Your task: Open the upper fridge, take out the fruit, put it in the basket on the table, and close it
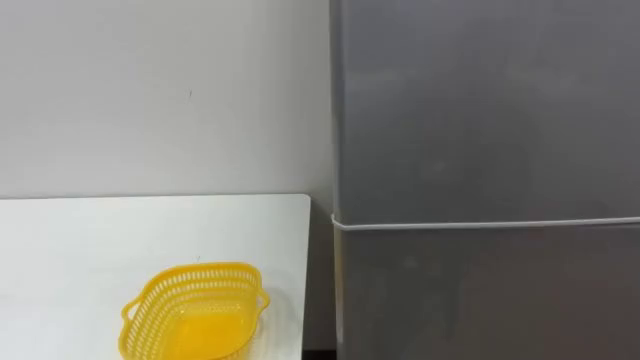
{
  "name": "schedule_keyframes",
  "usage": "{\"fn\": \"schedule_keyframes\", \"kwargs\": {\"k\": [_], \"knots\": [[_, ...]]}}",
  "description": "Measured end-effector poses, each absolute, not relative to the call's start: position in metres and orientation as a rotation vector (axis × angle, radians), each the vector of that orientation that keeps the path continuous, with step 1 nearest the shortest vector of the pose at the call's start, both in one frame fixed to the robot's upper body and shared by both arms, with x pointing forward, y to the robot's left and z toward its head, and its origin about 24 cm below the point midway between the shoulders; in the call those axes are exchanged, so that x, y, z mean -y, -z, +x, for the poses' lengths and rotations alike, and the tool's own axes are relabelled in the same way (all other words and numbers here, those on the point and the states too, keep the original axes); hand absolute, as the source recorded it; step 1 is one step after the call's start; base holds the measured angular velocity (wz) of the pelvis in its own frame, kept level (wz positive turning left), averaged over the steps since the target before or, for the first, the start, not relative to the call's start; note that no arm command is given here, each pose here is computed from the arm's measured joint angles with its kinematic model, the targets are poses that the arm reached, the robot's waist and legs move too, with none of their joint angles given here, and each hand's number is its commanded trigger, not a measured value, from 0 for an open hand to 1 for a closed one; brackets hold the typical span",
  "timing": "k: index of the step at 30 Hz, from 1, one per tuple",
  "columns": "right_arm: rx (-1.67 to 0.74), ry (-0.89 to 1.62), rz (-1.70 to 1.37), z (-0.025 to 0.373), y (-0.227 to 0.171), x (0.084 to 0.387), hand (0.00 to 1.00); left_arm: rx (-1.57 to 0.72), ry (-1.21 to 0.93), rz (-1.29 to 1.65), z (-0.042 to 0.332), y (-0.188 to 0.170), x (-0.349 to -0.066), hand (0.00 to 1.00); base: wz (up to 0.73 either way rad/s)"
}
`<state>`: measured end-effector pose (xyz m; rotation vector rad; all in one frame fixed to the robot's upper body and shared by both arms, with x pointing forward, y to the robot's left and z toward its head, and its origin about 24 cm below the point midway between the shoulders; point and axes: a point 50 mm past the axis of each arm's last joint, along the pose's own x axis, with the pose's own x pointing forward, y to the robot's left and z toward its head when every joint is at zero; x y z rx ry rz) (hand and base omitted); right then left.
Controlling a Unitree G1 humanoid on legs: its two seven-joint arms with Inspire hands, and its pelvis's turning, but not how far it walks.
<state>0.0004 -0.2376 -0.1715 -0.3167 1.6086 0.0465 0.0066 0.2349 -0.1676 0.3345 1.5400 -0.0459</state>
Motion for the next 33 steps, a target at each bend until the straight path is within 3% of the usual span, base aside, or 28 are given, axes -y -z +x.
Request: {"fn": "schedule_keyframes", "kwargs": {"k": [25, 33], "knots": [[-1.649, -0.031, -0.325, -0.009, 0.172, 0.238, 0.0, -1.533, -0.029, 0.335, 0.002, 0.168, -0.237, 0.0, 0.0], [-1.644, -0.008, -0.318, -0.008, 0.171, 0.239, 0.0, -1.514, -0.238, 0.186, -0.001, 0.167, -0.243, 0.0, 0.0]]}}
